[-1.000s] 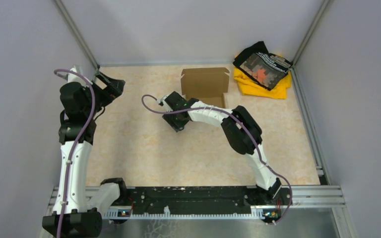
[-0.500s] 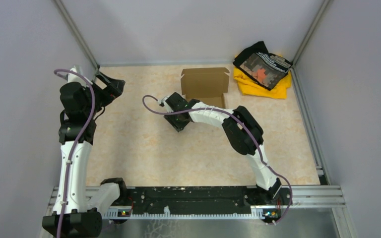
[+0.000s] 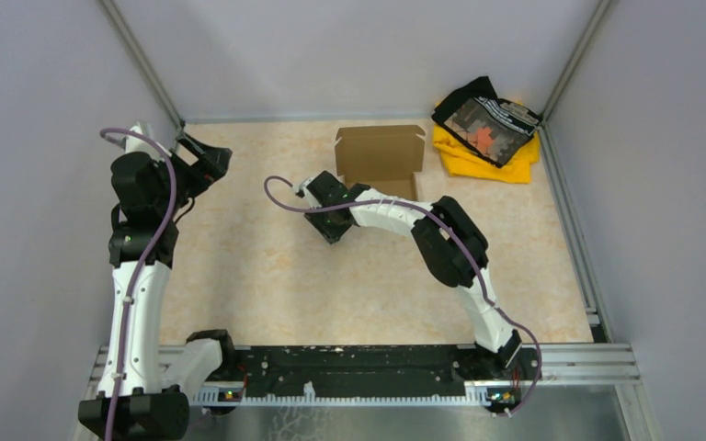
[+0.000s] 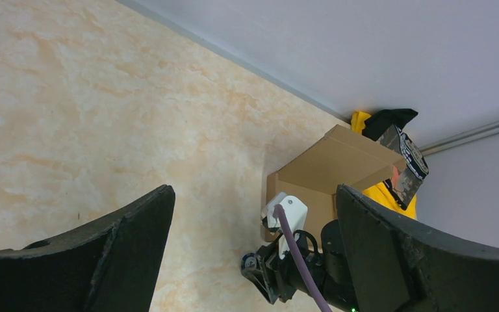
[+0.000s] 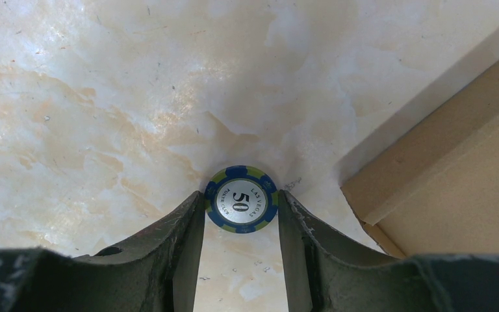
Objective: Fold the paper box
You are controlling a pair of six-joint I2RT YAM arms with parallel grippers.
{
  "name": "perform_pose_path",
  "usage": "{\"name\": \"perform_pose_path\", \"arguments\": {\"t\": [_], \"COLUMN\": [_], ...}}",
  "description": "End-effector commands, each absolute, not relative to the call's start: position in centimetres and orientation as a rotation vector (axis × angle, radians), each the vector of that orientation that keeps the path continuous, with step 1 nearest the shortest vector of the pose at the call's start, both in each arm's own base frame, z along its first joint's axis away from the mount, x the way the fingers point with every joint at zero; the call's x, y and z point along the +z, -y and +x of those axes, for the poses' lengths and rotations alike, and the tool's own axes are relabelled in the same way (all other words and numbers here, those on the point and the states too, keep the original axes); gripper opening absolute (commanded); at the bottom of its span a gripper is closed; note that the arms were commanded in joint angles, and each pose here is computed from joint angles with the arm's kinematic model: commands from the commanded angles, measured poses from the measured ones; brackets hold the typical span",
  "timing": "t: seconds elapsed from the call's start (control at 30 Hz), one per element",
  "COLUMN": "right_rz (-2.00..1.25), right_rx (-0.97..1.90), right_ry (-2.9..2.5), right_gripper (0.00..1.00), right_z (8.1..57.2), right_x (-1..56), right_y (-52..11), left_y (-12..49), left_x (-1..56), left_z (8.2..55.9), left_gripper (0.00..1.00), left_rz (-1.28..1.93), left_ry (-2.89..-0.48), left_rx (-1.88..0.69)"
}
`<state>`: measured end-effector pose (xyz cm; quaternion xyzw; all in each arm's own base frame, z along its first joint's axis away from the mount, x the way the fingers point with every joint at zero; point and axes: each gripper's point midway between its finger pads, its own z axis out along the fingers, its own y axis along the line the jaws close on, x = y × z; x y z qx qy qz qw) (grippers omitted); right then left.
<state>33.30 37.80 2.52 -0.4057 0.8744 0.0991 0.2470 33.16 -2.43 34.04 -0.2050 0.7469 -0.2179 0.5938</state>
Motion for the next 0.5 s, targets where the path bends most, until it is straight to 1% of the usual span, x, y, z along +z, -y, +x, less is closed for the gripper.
{"name": "perform_pose_path", "arguments": {"t": [0.0, 0.47], "right_rz": [-1.077, -1.06], "right_rx": [0.272, 0.268], "right_ry": [-2.334, -2.311], "right_gripper": [0.42, 0.42], "right_z": [33.7, 34.1], "right_x": [5.2, 6.6], "right_y": [-38.1, -38.1], "left_y": [2.4, 2.5], "left_x": [35.2, 35.0], "left_z": [33.3, 33.2], "left_gripper": [0.99, 0.99], "left_rz": [-0.454, -0.454], "left_ry": [-1.696, -1.698], "left_rx": [-0.508, -0.513]}}
